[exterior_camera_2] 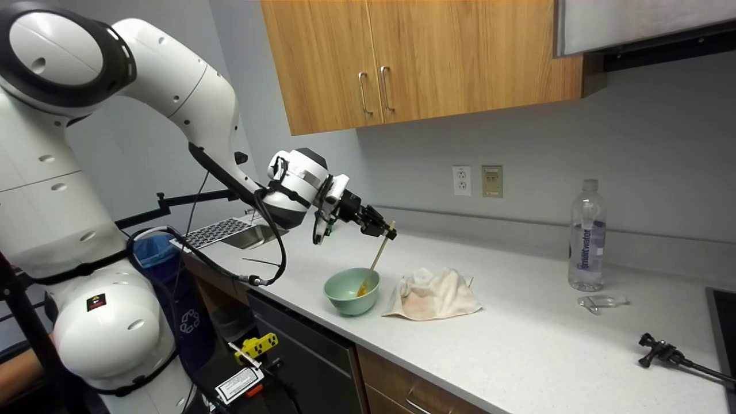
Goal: Use the wooden spoon to mix in the bowl
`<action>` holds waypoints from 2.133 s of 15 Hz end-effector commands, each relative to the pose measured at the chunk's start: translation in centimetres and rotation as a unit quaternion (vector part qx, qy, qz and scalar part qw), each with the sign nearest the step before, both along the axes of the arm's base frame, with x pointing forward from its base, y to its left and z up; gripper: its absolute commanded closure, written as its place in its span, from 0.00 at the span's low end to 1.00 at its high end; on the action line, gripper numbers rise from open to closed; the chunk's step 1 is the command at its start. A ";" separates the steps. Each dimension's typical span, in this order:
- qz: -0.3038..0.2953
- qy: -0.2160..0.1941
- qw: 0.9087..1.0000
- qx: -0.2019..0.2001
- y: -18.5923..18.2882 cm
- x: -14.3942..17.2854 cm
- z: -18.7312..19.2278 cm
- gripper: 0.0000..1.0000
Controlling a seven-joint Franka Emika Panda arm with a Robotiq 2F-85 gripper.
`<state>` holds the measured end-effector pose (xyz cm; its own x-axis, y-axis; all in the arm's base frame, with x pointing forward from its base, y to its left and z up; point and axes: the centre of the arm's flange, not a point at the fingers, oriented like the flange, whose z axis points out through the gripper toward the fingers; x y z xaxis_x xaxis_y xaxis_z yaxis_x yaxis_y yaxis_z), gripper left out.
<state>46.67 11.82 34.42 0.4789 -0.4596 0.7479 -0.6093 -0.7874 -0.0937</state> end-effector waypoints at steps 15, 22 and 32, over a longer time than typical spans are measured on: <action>-0.031 -0.084 0.995 -0.044 -0.5 0.2 5.2 0.96; -0.016 -0.075 0.997 -0.025 0.0 -1.3 9.2 0.96; -0.003 0.025 1.000 -0.019 -0.1 -1.7 2.5 0.96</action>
